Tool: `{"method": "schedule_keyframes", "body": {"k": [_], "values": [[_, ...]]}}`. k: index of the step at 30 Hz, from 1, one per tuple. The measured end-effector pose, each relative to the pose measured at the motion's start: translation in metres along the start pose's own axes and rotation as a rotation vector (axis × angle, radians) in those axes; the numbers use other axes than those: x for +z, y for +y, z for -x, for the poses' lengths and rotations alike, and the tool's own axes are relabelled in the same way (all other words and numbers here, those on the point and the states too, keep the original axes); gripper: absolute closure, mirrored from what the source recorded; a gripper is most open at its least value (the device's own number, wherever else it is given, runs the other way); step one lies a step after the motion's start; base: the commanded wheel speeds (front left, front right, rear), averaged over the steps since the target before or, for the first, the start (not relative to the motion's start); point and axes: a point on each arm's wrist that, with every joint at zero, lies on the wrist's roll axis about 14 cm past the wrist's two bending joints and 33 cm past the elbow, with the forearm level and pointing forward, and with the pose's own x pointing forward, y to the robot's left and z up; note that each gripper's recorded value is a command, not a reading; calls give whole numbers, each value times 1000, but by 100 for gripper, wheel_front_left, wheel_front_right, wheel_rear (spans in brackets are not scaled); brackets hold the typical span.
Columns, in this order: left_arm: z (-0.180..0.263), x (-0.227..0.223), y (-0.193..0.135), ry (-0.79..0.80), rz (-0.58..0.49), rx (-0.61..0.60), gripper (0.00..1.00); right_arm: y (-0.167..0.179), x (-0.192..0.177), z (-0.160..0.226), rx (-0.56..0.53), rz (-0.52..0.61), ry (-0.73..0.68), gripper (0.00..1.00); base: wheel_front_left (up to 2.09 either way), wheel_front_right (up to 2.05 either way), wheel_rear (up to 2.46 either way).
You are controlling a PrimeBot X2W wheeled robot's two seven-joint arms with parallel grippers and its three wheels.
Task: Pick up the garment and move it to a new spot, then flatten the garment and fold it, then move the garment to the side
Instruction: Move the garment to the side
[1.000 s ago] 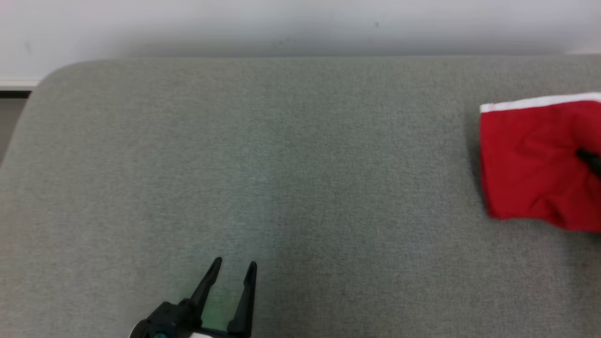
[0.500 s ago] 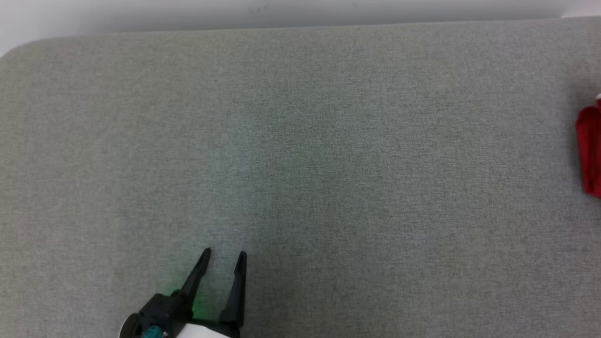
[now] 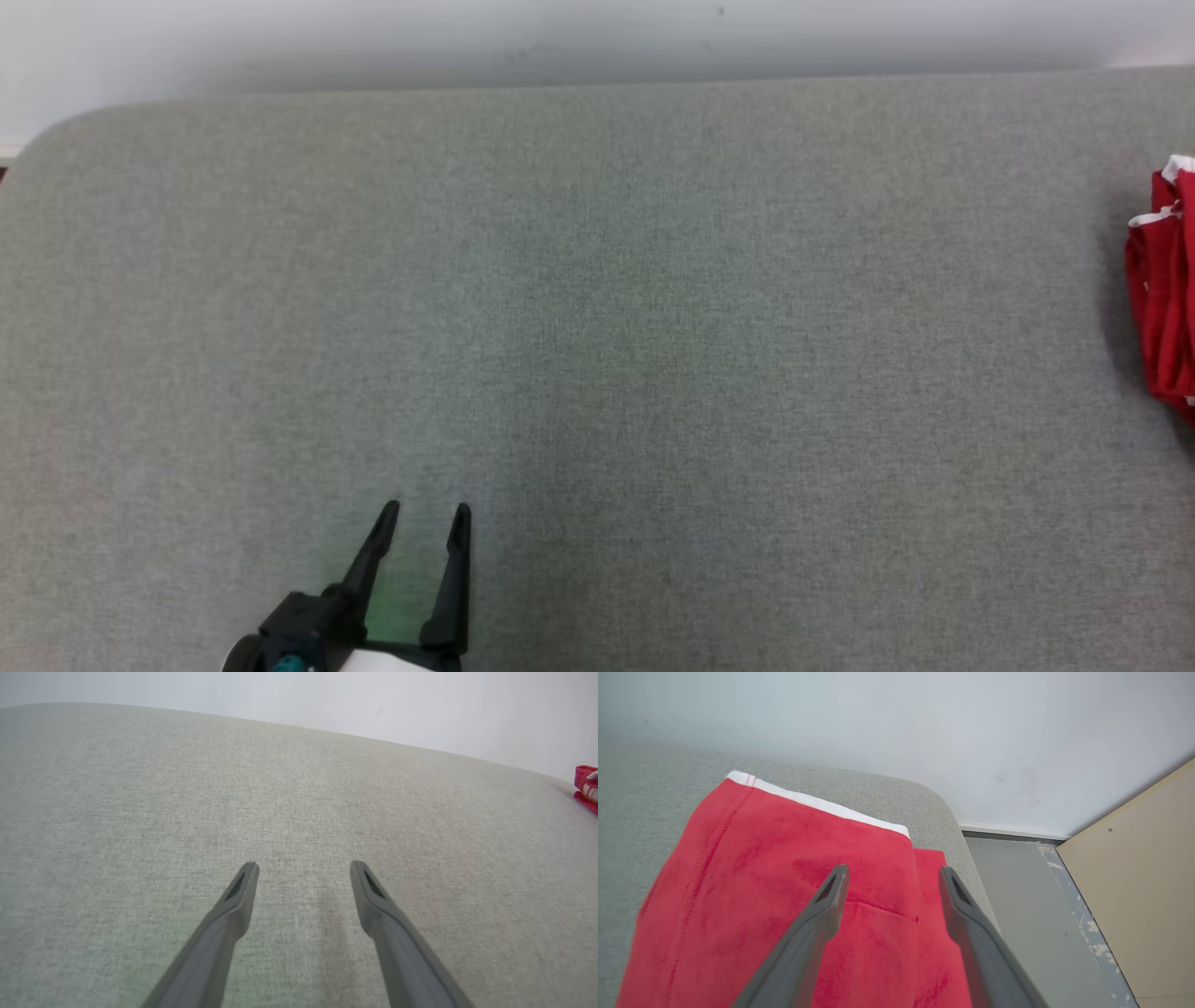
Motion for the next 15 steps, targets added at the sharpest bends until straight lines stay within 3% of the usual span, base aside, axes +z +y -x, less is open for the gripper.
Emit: {"method": "schedule_keyframes", "body": {"k": [7, 15], "values": [[15, 21, 2, -61, -5, 21, 0, 22, 28, 35, 54, 7, -236, 0, 0, 0, 0], [47, 47, 14, -143, -4, 94, 0, 51, 34, 97, 81, 1, -470, 0, 0, 0, 0]]}}
